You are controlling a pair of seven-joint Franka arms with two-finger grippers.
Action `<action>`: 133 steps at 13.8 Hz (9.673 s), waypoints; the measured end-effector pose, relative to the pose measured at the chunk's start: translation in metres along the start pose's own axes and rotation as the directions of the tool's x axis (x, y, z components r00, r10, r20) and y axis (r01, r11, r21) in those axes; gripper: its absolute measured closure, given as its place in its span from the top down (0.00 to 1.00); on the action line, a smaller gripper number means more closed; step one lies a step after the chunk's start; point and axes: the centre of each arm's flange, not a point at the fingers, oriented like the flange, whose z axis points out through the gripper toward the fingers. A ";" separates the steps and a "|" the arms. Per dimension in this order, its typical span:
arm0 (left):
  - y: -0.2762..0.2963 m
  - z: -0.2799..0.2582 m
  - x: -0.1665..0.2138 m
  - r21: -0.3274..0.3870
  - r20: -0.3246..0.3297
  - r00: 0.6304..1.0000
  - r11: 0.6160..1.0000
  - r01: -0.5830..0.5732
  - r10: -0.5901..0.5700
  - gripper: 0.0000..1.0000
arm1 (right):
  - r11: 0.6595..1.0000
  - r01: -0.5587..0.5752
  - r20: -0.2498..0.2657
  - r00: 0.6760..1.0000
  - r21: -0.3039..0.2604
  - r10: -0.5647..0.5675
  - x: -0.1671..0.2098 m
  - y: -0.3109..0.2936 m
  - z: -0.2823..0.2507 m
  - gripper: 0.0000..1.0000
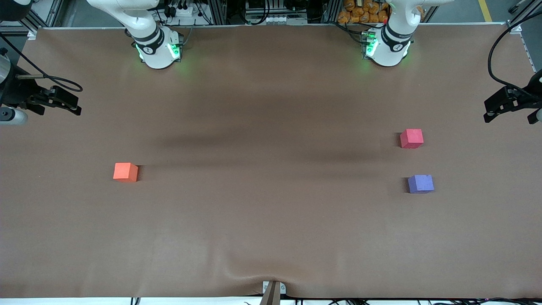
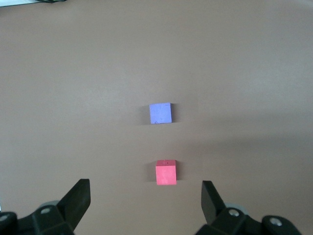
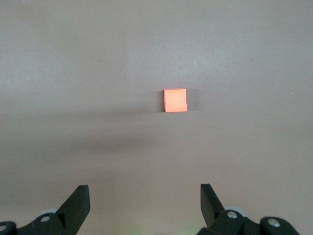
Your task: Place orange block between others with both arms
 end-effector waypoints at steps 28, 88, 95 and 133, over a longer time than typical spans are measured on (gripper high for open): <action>-0.002 0.007 0.002 -0.001 0.012 1.000 1.000 0.002 -0.002 1.00 | 0.999 0.047 0.039 0.998 0.011 -0.048 0.090 0.107 0.314 1.00; 0.052 0.062 0.026 -0.084 0.107 0.994 0.996 0.021 -0.012 1.00 | 0.997 0.051 -0.045 0.998 0.052 -0.049 -0.021 -0.467 0.412 0.93; 0.120 0.079 0.030 -0.151 0.153 0.987 0.986 0.068 -0.044 1.00 | 0.999 0.053 -0.053 0.997 0.007 -0.052 0.051 -0.373 0.301 1.00; 0.594 0.364 -0.065 -0.107 0.066 0.986 0.981 0.162 -0.155 1.00 | 0.988 0.153 -0.024 0.988 0.036 -0.153 0.009 0.043 0.060 1.00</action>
